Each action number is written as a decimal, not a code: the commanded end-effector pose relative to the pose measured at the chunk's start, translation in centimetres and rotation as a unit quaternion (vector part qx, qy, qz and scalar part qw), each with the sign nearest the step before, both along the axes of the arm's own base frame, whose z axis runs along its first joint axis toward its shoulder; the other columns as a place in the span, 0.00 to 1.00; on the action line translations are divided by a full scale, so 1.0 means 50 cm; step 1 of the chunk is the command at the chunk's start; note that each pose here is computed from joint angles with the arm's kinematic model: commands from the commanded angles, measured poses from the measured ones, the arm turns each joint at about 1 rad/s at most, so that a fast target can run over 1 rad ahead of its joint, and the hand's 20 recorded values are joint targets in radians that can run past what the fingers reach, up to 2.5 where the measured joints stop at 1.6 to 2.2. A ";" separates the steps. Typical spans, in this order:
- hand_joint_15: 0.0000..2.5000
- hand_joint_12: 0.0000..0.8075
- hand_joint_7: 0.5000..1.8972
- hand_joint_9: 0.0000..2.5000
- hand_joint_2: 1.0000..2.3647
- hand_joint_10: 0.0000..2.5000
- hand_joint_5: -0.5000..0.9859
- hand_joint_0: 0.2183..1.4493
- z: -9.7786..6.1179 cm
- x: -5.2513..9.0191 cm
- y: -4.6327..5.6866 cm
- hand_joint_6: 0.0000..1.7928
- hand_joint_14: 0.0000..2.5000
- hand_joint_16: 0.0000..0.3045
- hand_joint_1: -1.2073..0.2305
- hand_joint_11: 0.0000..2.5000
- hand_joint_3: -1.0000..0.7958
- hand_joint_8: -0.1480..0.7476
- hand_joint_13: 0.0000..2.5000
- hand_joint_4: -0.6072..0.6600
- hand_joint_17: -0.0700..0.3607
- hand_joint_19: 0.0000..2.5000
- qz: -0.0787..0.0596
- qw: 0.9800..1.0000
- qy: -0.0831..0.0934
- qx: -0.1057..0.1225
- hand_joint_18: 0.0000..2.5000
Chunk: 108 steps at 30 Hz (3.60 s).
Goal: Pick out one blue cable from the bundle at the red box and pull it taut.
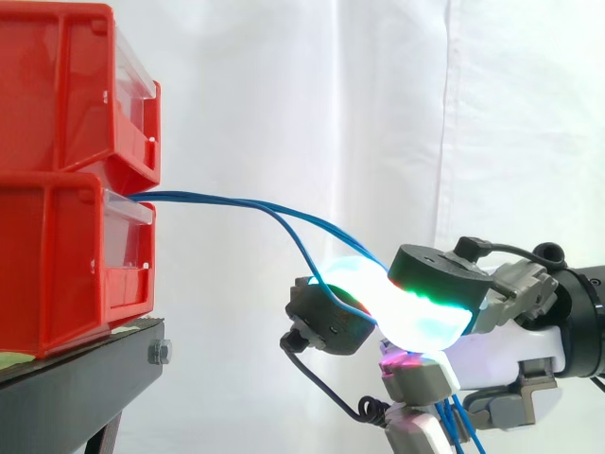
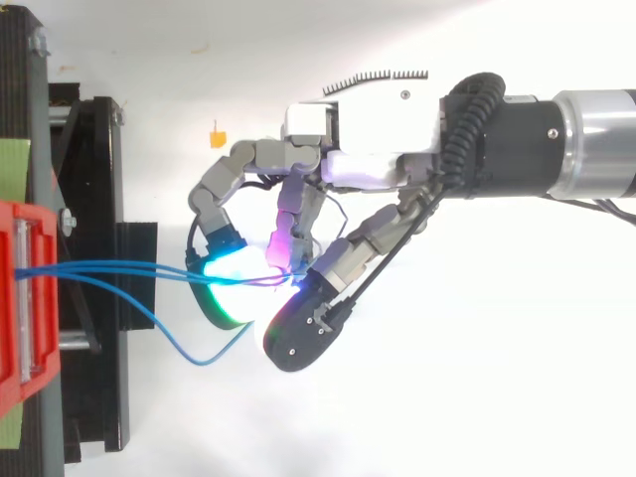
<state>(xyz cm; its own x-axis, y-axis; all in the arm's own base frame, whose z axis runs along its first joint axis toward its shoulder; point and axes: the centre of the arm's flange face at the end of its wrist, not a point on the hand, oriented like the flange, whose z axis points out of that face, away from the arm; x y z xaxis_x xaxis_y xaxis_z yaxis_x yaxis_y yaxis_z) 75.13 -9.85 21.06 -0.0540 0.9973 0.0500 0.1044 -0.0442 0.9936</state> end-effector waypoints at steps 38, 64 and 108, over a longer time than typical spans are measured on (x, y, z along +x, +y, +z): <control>0.23 0.49 0.33 0.50 0.00 0.01 0.27 0.21 0.018 0.008 0.001 0.48 0.01 0.18 0.29 0.26 0.28 0.49 0.46 0.48 0.45 0.24 0.001 1.000 -0.008 -0.001 0.43; 0.24 0.45 0.34 0.53 0.00 0.01 0.28 0.27 0.046 0.006 -0.014 0.47 0.01 0.16 0.56 0.26 0.28 0.47 0.48 0.47 0.42 0.27 -0.005 1.000 -0.010 -0.003 0.42; 0.25 0.47 0.36 0.53 0.01 0.01 0.27 0.32 0.047 0.005 -0.014 0.48 0.01 0.17 0.42 0.27 0.33 0.50 0.48 0.49 0.43 0.28 -0.005 1.000 -0.007 -0.003 0.41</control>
